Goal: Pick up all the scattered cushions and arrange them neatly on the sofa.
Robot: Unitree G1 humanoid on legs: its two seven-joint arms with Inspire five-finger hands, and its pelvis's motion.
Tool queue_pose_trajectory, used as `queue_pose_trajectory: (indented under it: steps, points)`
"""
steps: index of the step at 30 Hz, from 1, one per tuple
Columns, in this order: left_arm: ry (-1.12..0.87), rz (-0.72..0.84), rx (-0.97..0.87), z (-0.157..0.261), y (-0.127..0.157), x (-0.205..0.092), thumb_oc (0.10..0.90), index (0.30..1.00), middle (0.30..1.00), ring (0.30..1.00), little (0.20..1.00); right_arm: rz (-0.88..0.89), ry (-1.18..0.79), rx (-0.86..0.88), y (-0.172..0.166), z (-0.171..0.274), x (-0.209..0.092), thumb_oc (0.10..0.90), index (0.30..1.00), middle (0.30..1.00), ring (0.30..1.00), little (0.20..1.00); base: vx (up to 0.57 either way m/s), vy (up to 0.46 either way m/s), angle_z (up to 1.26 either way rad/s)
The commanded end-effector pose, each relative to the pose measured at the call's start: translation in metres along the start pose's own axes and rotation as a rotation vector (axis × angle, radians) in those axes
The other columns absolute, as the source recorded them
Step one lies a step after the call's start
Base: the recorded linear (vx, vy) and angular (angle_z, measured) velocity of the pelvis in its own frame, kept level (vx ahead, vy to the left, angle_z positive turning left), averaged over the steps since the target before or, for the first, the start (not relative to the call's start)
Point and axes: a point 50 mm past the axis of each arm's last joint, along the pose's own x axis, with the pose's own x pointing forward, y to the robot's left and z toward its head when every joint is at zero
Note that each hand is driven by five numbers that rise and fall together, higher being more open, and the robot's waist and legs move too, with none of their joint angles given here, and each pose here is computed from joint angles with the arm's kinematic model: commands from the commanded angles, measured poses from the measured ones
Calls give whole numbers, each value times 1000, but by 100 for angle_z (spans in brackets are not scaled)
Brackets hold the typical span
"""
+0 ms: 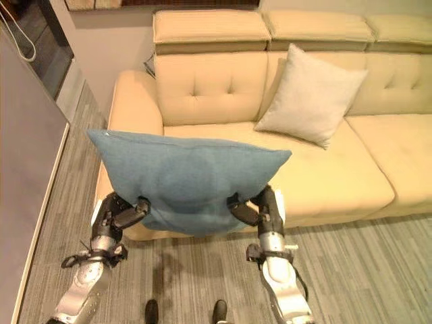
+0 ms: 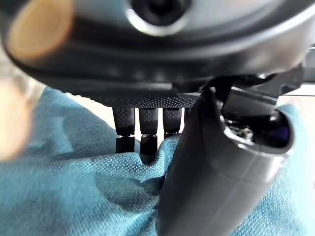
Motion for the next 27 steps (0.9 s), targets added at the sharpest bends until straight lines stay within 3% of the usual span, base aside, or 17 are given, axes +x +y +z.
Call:
queue_pose_trajectory:
  steps: [1, 9, 14, 27]
  points:
    - [-275, -220, -58, 54, -36, 19, 400, 300, 300, 300, 300, 79, -315, -3, 7, 57, 16, 400, 300, 300, 300, 300, -11, -117, -13]
    - [-258, -246, -53, 51, -41, 19, 400, 300, 300, 300, 300, 72, -297, -12, 3, 54, 20, 400, 300, 300, 300, 300, 24, -12, -16]
    - [-257, -238, -36, 51, -34, 16, 400, 300, 300, 300, 300, 101, -288, -16, 10, 53, 23, 400, 300, 300, 300, 300, 133, 112, -111]
    - [-257, -220, 2, 53, -24, 13, 400, 300, 300, 300, 300, 174, -276, -11, 26, 51, 22, 400, 300, 300, 300, 300, 63, 92, -40]
